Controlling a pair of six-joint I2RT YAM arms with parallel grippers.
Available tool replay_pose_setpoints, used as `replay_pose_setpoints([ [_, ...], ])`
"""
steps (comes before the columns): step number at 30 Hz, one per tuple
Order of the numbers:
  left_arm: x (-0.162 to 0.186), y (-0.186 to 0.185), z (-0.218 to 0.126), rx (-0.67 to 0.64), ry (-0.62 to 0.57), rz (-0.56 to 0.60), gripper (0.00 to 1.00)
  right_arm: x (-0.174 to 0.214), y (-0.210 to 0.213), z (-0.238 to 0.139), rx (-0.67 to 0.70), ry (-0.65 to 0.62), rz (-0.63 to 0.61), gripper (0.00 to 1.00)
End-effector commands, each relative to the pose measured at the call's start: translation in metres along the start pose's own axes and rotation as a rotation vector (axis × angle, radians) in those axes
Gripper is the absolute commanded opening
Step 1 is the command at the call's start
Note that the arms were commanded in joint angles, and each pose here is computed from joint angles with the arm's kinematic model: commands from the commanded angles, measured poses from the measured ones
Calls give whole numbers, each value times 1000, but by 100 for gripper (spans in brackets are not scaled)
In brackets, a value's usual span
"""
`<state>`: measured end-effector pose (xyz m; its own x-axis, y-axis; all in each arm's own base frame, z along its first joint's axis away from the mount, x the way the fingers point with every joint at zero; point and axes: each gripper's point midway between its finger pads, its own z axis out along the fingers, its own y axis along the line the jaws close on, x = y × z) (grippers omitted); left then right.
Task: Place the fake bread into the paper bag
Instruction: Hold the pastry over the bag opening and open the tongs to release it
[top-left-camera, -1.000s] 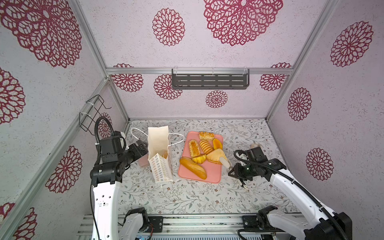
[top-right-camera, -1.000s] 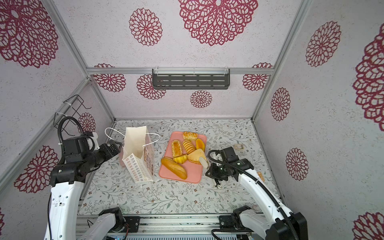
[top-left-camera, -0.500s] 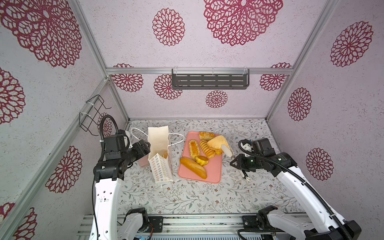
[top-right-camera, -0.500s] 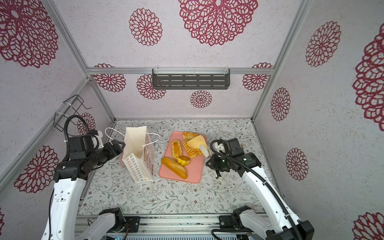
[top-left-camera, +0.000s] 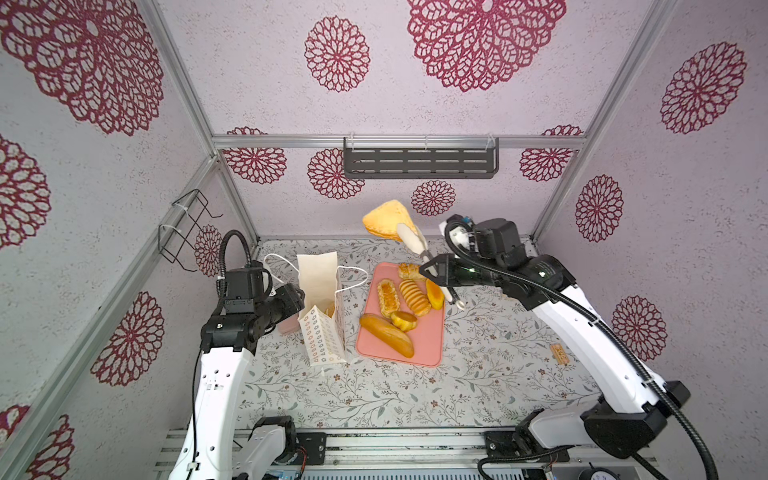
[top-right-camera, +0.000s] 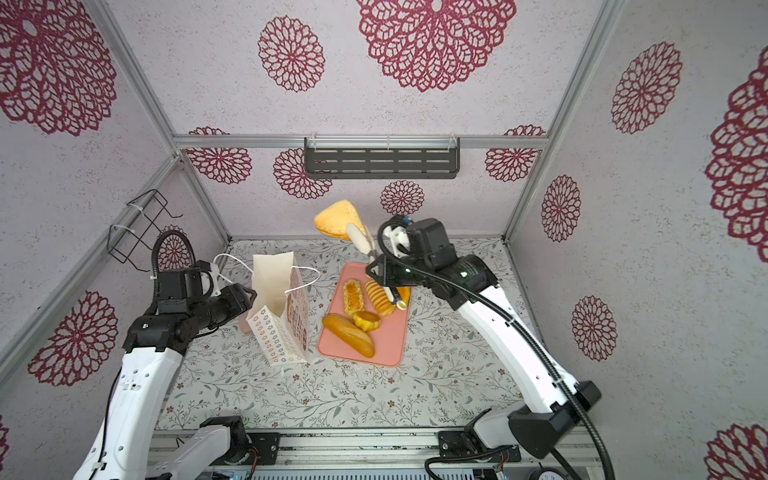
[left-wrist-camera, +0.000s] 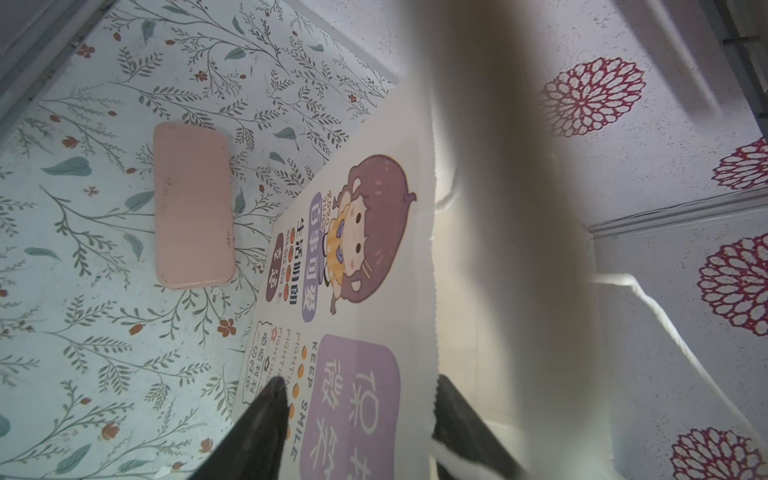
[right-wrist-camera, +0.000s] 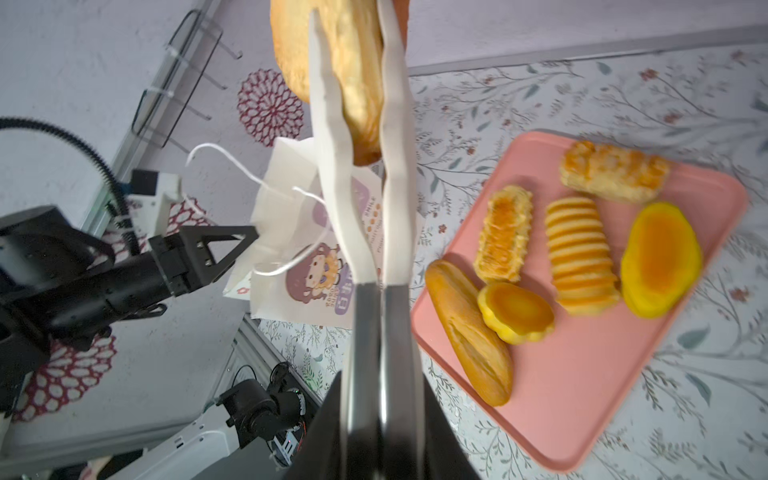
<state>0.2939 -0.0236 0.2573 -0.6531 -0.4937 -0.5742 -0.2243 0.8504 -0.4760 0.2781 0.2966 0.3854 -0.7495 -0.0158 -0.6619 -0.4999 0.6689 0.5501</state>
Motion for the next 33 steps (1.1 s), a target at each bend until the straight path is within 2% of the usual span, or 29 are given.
replay_pose_setpoints([
  [1, -1, -1, 0, 1, -22, 0, 52, -10, 31, 2, 16, -14, -131, 12],
  [6, 1, 0, 0, 0, -24, -4, 43, 1, 54, 25, 33, 44, -205, 13],
  [13, 0, -2, -1, 13, -32, -3, 29, 16, 62, 38, 91, 95, -281, 13],
  [22, -6, -9, 0, 40, -42, -12, 19, 30, 63, 40, 163, 141, -379, 15],
  [33, -11, -18, -1, 51, -39, 4, 14, 39, 56, 58, 241, 188, -470, 18],
])
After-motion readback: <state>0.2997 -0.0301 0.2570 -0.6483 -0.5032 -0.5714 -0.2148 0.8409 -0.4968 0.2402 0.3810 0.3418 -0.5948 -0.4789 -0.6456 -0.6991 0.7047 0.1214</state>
